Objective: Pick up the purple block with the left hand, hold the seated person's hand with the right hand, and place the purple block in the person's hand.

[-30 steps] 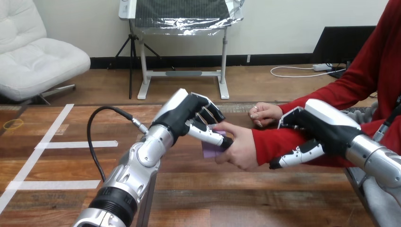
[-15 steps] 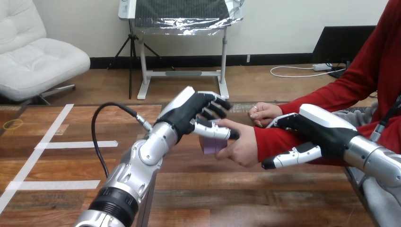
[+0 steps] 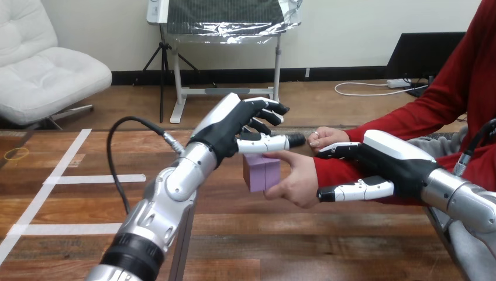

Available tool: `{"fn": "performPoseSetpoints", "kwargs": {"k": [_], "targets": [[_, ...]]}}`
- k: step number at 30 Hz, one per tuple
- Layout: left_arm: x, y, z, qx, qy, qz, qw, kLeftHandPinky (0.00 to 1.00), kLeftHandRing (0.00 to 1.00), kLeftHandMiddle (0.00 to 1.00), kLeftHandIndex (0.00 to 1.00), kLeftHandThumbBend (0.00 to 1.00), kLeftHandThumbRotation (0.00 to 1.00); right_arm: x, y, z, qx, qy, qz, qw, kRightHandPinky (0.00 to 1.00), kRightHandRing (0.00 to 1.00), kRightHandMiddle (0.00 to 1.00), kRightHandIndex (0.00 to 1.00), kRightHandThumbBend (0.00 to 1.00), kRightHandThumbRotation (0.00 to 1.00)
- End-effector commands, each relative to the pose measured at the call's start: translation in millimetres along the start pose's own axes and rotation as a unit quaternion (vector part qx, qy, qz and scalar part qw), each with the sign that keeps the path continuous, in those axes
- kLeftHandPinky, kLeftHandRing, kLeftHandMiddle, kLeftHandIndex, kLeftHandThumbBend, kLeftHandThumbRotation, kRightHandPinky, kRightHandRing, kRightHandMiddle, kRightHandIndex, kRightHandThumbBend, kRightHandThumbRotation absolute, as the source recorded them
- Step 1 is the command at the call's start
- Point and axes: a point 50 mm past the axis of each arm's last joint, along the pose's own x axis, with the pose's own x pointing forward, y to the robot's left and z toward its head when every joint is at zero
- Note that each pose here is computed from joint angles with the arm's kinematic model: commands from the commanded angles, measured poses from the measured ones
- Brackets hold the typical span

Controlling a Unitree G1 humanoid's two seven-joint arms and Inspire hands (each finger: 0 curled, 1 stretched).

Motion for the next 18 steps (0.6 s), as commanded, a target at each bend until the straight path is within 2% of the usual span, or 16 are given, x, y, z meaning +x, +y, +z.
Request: {"fn": "performPoseSetpoints", "kwargs": {"k": [1, 18], "targets": [[-6.1, 12.0, 0.0, 0.015, -0.004, 0.016, 0.9997, 0.60, 0.70, 0.75, 0.77, 0.78, 0.79, 1.0, -4.7, 9.0, 0.002, -0.026, -0.012, 0.9996, 0.66, 0.79, 0.82, 0.84, 1.00, 0.95], [-17.8, 14.1, -12.9, 0.007, 0.006, 0.025, 0.9996, 0.63, 0.74, 0.77, 0.78, 0.79, 0.82, -5.4, -0.7, 8.9, 0.000, -0.027, -0.023, 0.9994, 0.65, 0.79, 0.83, 0.85, 1.00, 1.00]]}}
